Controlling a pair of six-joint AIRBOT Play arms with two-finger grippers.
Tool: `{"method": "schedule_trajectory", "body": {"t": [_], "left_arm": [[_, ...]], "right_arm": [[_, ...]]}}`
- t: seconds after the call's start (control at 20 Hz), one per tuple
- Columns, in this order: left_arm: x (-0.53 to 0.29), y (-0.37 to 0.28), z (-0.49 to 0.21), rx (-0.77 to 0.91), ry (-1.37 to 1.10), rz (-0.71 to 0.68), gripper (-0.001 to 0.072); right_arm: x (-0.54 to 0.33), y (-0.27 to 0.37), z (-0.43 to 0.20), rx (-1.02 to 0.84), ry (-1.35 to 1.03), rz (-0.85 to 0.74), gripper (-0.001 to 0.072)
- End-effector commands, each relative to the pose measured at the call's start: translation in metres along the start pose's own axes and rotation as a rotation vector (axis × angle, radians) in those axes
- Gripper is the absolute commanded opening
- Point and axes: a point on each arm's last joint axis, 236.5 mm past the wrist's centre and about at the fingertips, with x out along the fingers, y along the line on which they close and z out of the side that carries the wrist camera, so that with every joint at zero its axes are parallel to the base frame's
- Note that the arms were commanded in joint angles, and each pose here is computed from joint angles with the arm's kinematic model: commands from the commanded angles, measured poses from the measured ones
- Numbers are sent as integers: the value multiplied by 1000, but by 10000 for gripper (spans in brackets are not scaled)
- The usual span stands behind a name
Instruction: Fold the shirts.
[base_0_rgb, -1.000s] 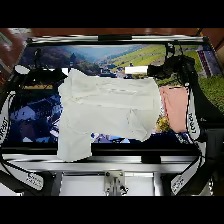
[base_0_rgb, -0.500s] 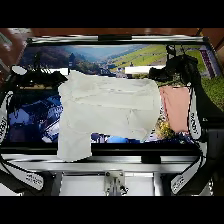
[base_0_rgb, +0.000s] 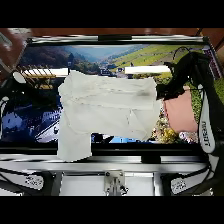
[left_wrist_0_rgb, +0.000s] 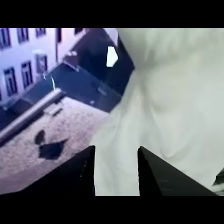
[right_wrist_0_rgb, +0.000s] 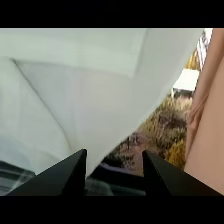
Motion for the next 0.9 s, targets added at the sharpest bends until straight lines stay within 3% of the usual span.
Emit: {"method": "schedule_trajectory", "body": {"t": [0.0,0.05,0.1,0.15,0.4,0.5,0.6,0.85], "left_arm": [[21,-6,-59,-33,-25,-80,345],[23,-7,-68,-62,-77,-118,354],[23,-8,-75,-85,-115,-159,461],[25,-8,-84,-92,-123,-193,492],[43,3,-97,-96,-109,-208,492],[41,-3,-89,-83,-143,-237,491],[35,-11,-83,-70,-169,-265,457],[0,-36,-63,57,-233,-238,457]], "right_arm": [[7,10,-67,11,36,21,463],[10,17,-79,17,11,44,464],[12,24,-90,22,-13,65,463],[13,30,-99,27,-25,86,463],[9,46,-113,80,-39,145,464],[7,53,-110,94,-49,177,591],[6,57,-103,108,-77,193,591],[1,67,-81,168,-164,245,591]]}}
